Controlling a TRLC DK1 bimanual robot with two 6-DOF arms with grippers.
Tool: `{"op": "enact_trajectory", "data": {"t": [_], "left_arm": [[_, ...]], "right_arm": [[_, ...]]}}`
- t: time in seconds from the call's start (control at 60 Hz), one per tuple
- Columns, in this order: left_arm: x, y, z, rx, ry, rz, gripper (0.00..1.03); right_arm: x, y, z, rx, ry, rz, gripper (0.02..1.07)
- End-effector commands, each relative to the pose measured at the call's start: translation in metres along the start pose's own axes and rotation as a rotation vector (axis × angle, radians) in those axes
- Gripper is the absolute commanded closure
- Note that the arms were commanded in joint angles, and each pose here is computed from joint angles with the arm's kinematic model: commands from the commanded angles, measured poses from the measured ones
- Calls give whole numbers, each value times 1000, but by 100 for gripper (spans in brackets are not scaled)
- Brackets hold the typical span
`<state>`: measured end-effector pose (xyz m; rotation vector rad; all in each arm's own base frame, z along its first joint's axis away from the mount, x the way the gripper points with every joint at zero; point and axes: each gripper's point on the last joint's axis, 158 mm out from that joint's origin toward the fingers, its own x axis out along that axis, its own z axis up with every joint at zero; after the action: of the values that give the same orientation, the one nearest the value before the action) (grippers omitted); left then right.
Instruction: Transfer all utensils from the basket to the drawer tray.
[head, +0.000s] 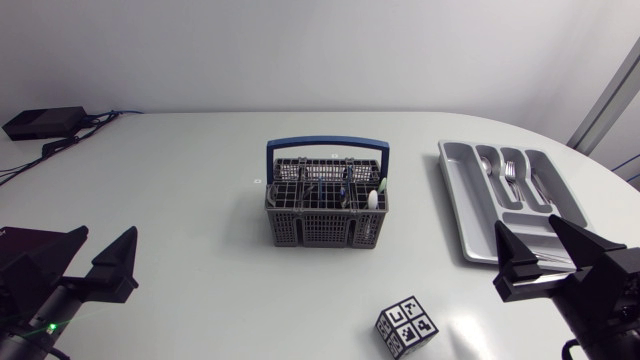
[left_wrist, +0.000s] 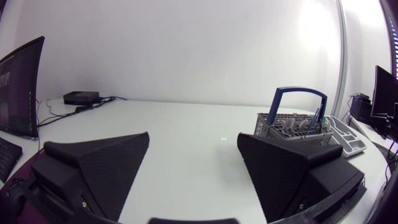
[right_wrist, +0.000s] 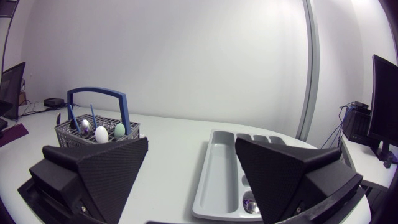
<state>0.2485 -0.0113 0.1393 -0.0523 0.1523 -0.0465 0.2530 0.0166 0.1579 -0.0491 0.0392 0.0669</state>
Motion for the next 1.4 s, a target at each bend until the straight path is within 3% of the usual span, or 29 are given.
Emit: {"op": "enact_trajectory", "data": {"t": [0.0,0.433,0.567,0.783,1.033,1.133,1.283,1.383], "left_arm": [[2,5,-21,-15,55,20,5],[-5,-1,36,12,-17,7,5],[8,-5,49,6,63,-1,6],[34,-42,52,-5,236,-102,6],[56,-98,24,212,541,-208,8],[67,-110,26,340,554,-257,8],[81,-125,17,383,618,-298,8],[78,-162,24,404,593,-408,7]], "right_arm": [[1,1,-9,25,16,0,6],[-2,1,14,-2,-30,-1,6],[1,1,27,-2,-21,1,6],[11,5,34,-4,32,18,7],[35,7,29,-17,184,12,7],[43,11,27,-22,246,21,7],[49,22,26,-31,282,44,7],[54,32,24,-56,350,64,7]]}}
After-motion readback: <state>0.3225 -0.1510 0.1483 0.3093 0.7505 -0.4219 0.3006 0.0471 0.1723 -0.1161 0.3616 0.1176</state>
